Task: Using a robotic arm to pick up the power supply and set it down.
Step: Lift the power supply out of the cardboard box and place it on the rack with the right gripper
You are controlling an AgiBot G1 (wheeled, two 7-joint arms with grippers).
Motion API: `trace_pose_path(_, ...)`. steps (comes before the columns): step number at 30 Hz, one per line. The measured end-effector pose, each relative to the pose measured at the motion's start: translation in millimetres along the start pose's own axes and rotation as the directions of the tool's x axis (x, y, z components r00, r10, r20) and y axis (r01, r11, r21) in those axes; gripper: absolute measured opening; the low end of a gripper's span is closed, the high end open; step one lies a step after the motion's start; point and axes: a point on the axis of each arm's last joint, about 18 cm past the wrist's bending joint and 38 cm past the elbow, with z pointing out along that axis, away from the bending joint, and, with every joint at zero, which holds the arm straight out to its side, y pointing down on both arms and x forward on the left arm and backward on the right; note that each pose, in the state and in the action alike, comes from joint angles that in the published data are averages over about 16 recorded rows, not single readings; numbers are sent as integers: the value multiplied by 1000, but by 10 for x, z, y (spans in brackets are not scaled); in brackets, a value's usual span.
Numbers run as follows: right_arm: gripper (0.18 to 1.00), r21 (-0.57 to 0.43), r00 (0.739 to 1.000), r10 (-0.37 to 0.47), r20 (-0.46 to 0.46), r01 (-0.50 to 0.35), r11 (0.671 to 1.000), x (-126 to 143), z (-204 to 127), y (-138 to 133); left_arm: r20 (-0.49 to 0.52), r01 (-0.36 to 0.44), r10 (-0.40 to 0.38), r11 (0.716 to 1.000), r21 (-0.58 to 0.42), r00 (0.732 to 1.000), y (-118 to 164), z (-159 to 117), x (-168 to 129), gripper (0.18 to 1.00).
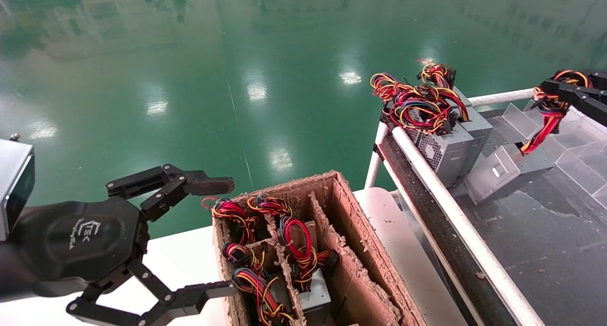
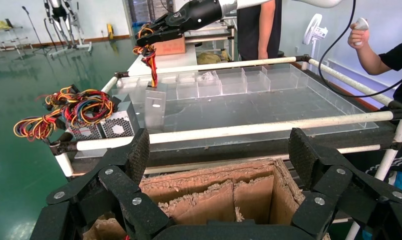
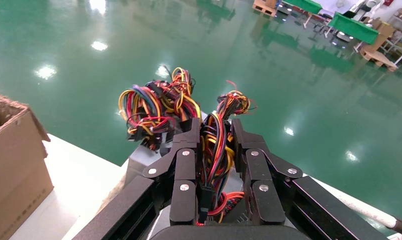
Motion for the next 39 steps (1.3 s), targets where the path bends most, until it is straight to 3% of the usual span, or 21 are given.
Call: trace_pose_path(39, 312, -106, 993, -54, -105, 43, 993, 167, 690, -114, 0, 0, 0, 1000, 0, 1000, 0, 0, 0, 1001)
